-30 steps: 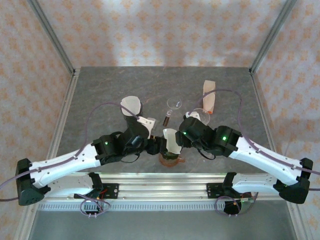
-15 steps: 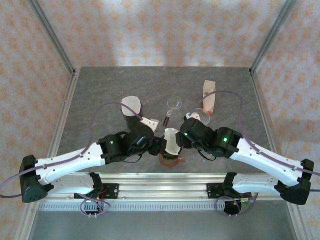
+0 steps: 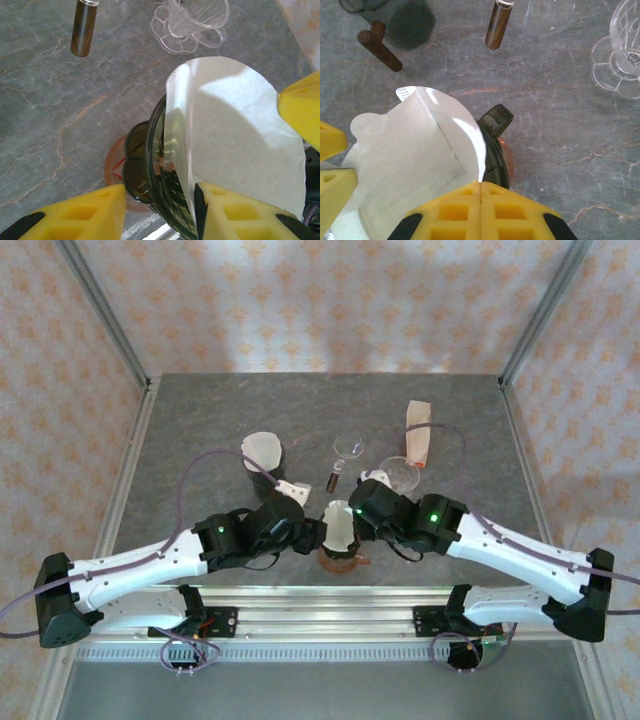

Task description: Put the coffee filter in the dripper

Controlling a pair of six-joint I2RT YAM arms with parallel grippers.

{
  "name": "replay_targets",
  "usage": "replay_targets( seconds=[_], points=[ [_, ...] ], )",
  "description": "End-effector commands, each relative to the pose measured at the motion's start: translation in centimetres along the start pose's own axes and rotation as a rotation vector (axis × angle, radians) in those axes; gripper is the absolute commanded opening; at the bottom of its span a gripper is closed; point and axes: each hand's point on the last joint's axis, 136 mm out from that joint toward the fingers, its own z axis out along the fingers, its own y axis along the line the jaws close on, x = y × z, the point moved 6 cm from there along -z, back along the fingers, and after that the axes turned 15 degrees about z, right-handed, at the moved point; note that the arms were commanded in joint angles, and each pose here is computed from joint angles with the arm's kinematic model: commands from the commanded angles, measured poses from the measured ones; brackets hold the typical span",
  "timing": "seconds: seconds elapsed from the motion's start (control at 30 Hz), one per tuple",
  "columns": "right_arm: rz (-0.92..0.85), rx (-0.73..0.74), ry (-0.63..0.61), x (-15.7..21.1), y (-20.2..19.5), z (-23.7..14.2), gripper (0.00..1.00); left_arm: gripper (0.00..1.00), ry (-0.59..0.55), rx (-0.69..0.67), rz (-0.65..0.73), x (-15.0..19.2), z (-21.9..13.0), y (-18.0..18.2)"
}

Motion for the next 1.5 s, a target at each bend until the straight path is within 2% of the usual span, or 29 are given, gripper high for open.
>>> replay_targets(
  seconds=[0.0,0.13,0.3,0.43,0.6,0.73,1.07,1.1,1.27,1.47],
  points=[
    [-0.041,0.054,-0.022,0.1,-0.2,0.4,0.00,0.42,-0.039,-0.016,-0.031,-0.1,-0.3,0.4],
    [-0.052,0.071,-0.024,0.2,-0.1,0.6,0.00,0.48,-0.062,0.015,-0.077,0.0,-0.5,0.8],
    [-0.057,0.070,-0.027,0.2,0.0,0.6,0.00,0.64,-0.129,0.105,-0.110,-0.8,-1.2,0.4],
    [-0.054,0.071,-0.029,0.2,0.0,0.5,0.00,0.74,-0.136,0.134,-0.087,-1.3,-1.2,-0.1],
    [-0.048,0.072,-0.030,0.2,0.0,0.5,0.00,0.73,-0.095,0.055,-0.076,-0.8,-0.5,0.6],
    [-0.045,0.069,-0.028,0.3,0.0,0.6,0.00,0.63,-0.074,-0.025,-0.094,-0.1,-0.3,2.0],
    [-0.030,0.073,-0.032,0.5,-0.3,0.7,0.00,0.57,-0.055,-0.050,-0.115,0.6,0.0,3.0],
    [-0.030,0.071,-0.030,0.5,-0.3,0.7,0.00,0.58,-0.067,-0.040,-0.119,0.5,-0.1,3.0],
    [-0.027,0.068,-0.028,0.5,-0.2,0.8,0.00,0.78,-0.174,0.054,-0.121,-1.1,-1.8,2.1],
    [-0.028,0.068,-0.028,0.5,-0.2,0.8,0.00,0.81,-0.112,0.085,-0.082,-1.1,-0.3,1.1]
  ],
)
